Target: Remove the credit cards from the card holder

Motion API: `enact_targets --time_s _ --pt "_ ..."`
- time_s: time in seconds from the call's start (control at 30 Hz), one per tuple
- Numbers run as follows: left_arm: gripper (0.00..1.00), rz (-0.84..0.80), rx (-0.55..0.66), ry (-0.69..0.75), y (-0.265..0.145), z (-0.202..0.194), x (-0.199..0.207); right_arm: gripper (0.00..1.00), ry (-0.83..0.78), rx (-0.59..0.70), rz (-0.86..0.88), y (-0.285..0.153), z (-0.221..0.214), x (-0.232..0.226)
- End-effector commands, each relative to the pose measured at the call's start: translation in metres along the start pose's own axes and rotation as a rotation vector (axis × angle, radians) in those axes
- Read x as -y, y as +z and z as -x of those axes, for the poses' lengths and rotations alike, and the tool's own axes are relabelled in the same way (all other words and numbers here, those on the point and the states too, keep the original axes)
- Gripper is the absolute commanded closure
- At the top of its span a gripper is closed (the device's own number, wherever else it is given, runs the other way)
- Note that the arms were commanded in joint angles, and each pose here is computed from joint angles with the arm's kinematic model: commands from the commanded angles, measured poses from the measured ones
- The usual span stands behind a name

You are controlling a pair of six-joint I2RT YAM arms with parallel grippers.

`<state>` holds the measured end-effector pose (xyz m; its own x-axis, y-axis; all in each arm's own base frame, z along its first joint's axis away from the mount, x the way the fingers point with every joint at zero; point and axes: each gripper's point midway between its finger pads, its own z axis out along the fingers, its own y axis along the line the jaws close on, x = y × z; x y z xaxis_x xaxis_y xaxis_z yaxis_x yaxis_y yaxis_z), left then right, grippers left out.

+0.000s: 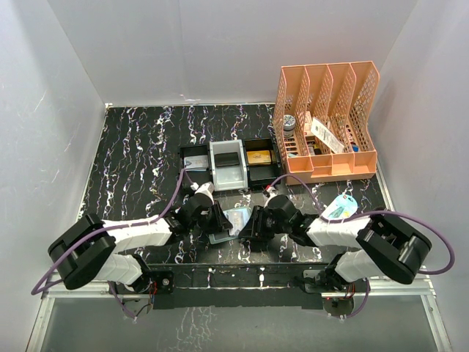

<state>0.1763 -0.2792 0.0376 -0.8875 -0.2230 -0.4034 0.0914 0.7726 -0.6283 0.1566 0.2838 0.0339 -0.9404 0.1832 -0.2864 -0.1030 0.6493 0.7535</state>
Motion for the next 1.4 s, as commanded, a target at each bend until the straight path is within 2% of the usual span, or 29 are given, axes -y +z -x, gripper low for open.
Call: enact_targets --time_s 0.0,0.17,0.33,0.5,0.67,0.83,1.07,1.23,1.37 --pt "0.83 -0.039 -0.006 0.015 -0.003 -0.002 0.006 0.62 -0.053 -0.004 -0.098 -0.006 0.007 0.001" --pt "0.86 -0.046 -0.013 0.006 0.001 -0.003 0.007 0.59 -0.132 0.078 -0.133 -0.017 0.038 -0.019" --pt "0.88 -0.066 -0.01 0.008 0.0 -0.004 0.008 0.59 -0.198 0.087 -0.153 -0.01 0.055 -0.029" --pt "0.88 -0.055 -0.019 0.005 0.003 -0.006 0.006 0.59 -0.243 0.144 -0.317 -0.006 0.085 -0.014" --pt "0.87 -0.064 -0.02 -0.008 0.007 -0.007 0.007 0.54 -0.301 0.168 -0.439 -0.006 0.106 0.0" --pt "0.85 -0.057 -0.039 -0.02 0.012 -0.01 0.006 0.51 -0.303 0.11 -0.383 0.009 0.096 0.006" --pt "0.78 0.006 -0.031 -0.023 0.009 -0.009 -0.006 0.53 -0.27 0.012 -0.36 0.02 0.071 0.02" --pt "0.73 0.033 -0.003 -0.026 0.002 -0.006 -0.012 0.56 -0.18 0.004 -0.334 0.01 0.049 0.03" --pt "0.72 0.044 -0.005 -0.022 0.001 -0.006 -0.014 0.57 -0.098 0.005 -0.209 0.004 0.031 0.02"
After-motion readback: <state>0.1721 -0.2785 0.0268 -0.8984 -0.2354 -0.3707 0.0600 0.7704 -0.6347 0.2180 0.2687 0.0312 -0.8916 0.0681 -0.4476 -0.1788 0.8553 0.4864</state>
